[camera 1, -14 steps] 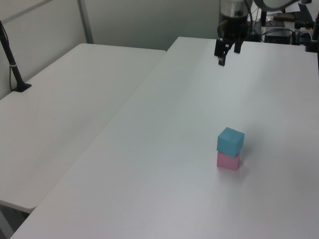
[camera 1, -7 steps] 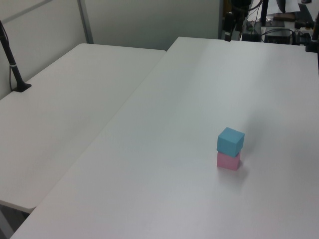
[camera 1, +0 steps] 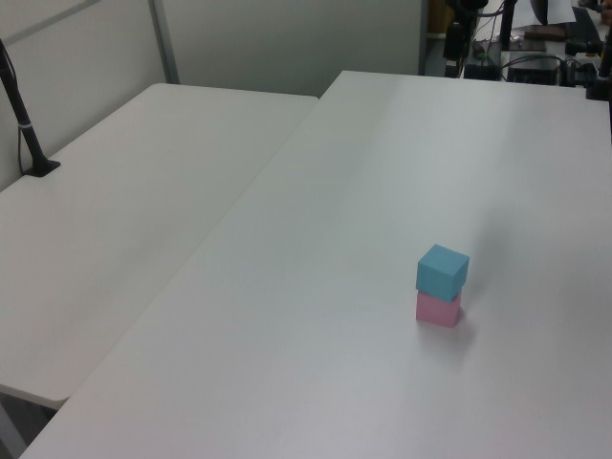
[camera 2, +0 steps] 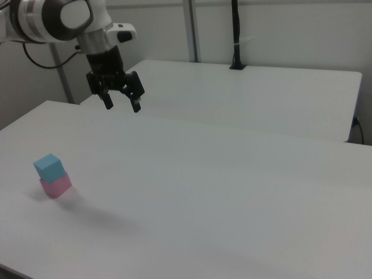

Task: Put blue cube on pink cube
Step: 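Open the gripper and raise it away from the stacked cubes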

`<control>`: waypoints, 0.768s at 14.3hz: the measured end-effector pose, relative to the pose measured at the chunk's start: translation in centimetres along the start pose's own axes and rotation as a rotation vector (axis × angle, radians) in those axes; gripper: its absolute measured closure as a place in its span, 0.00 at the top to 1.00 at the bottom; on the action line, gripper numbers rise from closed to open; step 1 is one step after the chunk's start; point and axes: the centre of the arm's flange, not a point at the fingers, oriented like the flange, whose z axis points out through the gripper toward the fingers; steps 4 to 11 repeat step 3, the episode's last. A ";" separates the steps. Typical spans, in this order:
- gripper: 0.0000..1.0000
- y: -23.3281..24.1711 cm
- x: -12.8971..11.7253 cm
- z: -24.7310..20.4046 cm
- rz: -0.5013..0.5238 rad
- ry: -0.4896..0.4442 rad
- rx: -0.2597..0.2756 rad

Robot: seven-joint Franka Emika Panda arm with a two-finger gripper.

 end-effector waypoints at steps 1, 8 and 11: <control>1.00 0.1 0.1 -0.6 0.002 0.013 -0.001; 1.00 0.2 0.2 -1.4 0.020 0.027 -0.001; 1.00 0.2 0.2 -1.4 0.020 0.027 -0.001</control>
